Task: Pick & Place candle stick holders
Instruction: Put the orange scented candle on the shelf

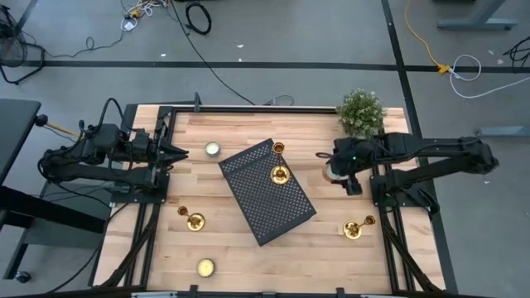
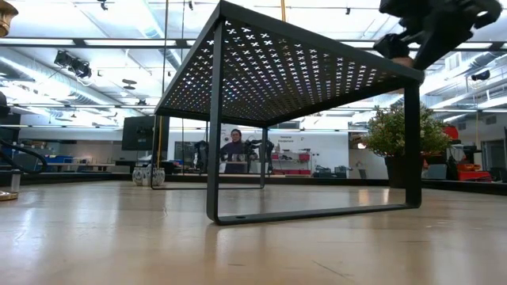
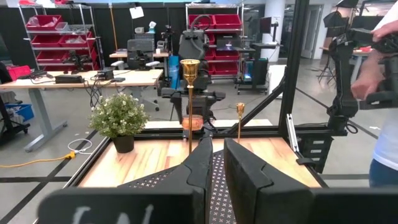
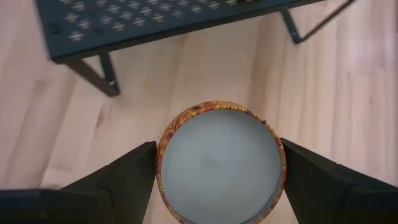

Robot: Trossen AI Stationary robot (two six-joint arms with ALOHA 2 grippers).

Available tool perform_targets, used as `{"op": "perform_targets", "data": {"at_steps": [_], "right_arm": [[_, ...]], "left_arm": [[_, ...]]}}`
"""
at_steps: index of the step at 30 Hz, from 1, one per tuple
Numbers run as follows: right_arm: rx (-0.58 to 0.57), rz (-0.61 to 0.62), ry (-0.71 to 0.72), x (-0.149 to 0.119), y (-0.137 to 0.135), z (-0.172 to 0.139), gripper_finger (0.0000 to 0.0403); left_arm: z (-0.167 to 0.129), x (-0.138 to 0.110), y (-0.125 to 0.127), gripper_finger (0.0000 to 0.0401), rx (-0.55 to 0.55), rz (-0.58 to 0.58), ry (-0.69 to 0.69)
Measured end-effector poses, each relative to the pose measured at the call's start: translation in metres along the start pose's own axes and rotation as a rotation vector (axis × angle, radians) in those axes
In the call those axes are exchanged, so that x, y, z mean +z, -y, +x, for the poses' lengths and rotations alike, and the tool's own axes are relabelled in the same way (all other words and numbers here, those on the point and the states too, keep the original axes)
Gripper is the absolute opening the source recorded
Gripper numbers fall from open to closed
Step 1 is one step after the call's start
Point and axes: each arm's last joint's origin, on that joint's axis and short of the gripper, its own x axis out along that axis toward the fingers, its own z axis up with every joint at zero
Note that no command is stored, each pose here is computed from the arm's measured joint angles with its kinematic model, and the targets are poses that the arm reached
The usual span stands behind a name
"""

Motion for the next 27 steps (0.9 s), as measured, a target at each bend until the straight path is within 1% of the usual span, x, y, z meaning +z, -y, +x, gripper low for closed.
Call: {"op": "perform_targets", "data": {"at_steps": [5,12,20,27], "right_arm": [[0.042,-0.024,-0.001,0.017,-0.011,-0.005,0.0304],[0.095,-0.018,0.012,0.045,-0.028,-0.006,0.0304],[0.162,-0.125,0.012,0.071,-0.056,-0.002,0.0304],[0.201,-0.194,-0.023,0.09,-0.078,0.012,0.0304]], "left_arm": [[0.0,0.0,0.0,0.0046,0.0,0.0,0.0],[0.0,0.0,0.0,0.0046,0.0,0.0,0.0],[0.0,0.0,0.0,0.0046,0.0,0.0,0.0],[0.0,0.0,0.0,0.0046,0.0,0.0,0.0]]}}
